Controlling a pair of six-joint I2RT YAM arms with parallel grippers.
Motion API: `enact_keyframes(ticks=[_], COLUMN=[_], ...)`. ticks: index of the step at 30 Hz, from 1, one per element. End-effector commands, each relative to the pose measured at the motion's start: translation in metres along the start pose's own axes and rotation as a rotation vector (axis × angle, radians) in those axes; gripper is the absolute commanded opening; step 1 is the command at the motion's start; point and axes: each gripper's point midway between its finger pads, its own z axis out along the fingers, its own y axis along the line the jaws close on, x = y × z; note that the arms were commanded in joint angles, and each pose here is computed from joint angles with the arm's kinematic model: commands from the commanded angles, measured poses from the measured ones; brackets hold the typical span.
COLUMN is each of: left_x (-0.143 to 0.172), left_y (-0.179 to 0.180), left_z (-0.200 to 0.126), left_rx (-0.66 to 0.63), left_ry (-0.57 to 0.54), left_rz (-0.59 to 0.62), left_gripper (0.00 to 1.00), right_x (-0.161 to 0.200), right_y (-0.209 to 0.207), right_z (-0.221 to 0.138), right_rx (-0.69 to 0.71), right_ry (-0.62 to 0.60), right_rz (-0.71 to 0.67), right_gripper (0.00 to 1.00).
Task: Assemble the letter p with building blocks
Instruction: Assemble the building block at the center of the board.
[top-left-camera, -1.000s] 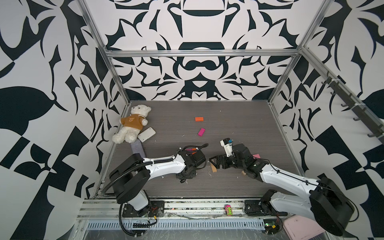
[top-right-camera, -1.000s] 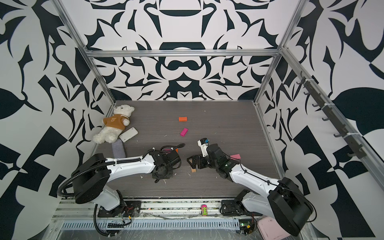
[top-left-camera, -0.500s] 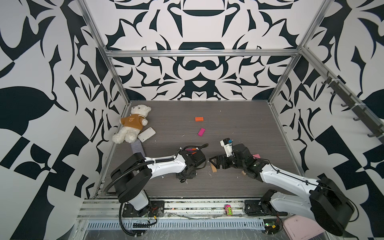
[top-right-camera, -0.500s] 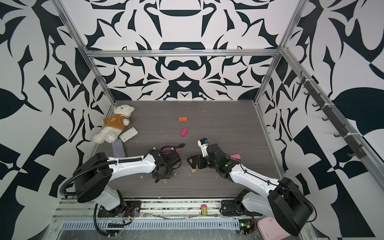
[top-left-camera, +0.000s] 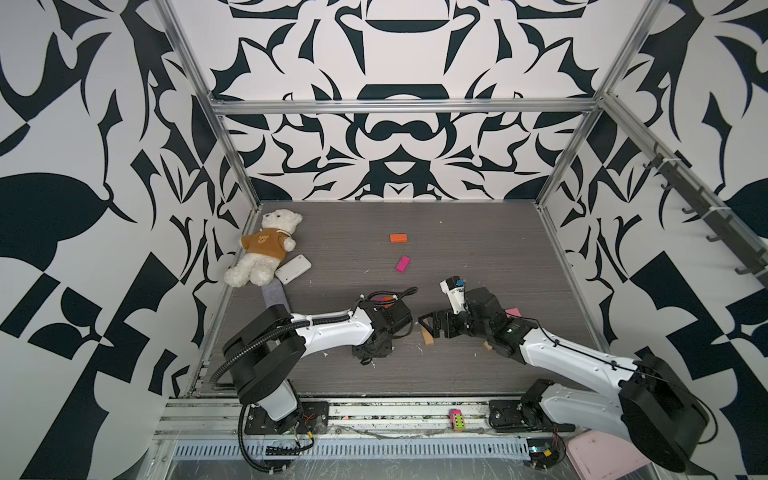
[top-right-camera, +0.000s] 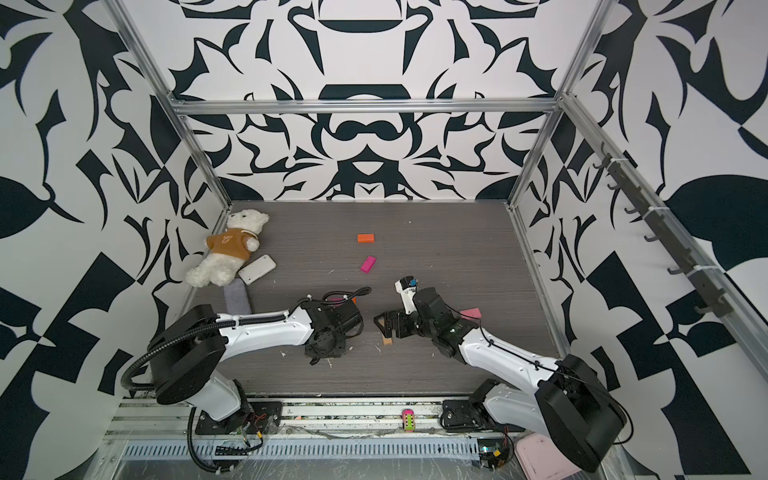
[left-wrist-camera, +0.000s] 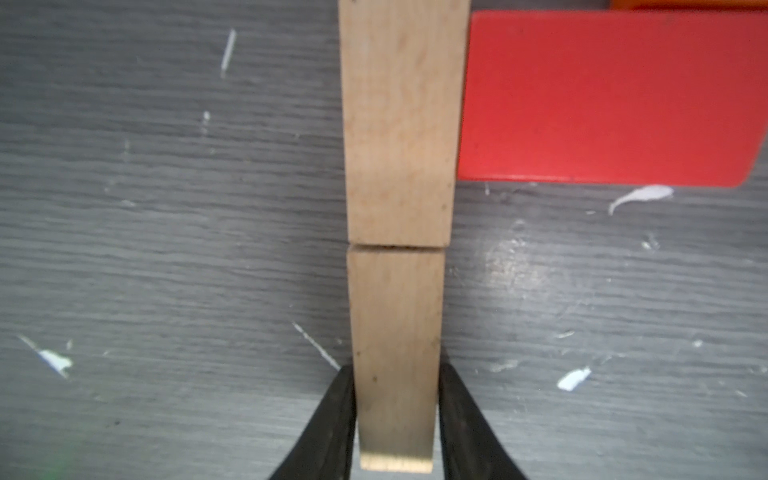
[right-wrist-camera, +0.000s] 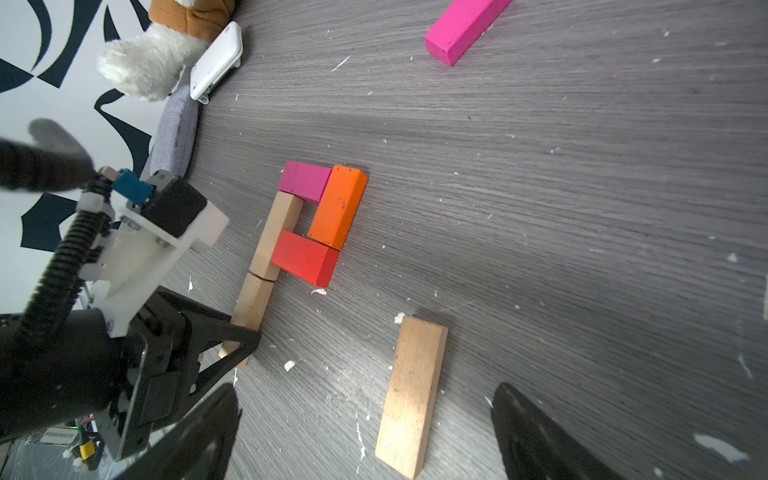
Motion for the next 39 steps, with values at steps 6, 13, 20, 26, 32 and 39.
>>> enact_keyframes(ticks=[6,13,20,26,32,39], left_x=[0.0,0.0,0.001,0.002,0.0,0.0], left_y=[0.009,0.013,0.022,0.025,0.014,0.008], left_z=[0.006,0.004,0.003,0.004,0.006,0.009], left_rx=[-0.063,-0.083,-0.103,-0.104,-0.08,-0.067], left_ry=[0.015,0.01,0.006,0.004,0.01,0.018], left_rz=[0.004,-0.008,-0.032,-0.042,-0.011,0.009], left_gripper=[0.35,0.35,0.35,0.35,0.35,0.34], right_x=[-0.013,-0.013,-0.012,-0.011,-0.011,-0.011], right_y=[0.011,0.011,0.012,0.012,0.012,0.012], right_z=[-0.003,-0.002,-0.001,0.0,0.0,0.001], right_rx=[-0.025,-0.026,-0.03,-0.03,-0.029,-0.026], right_ry=[-0.032,-0.028,-0.023,-0.02,-0.02,-0.019], right_rz=[-0.026,-0.025,-0.025,-0.028,-0.028,-0.032], right_gripper=[0.97,0.97,0.97,0.97,0.97,0.97])
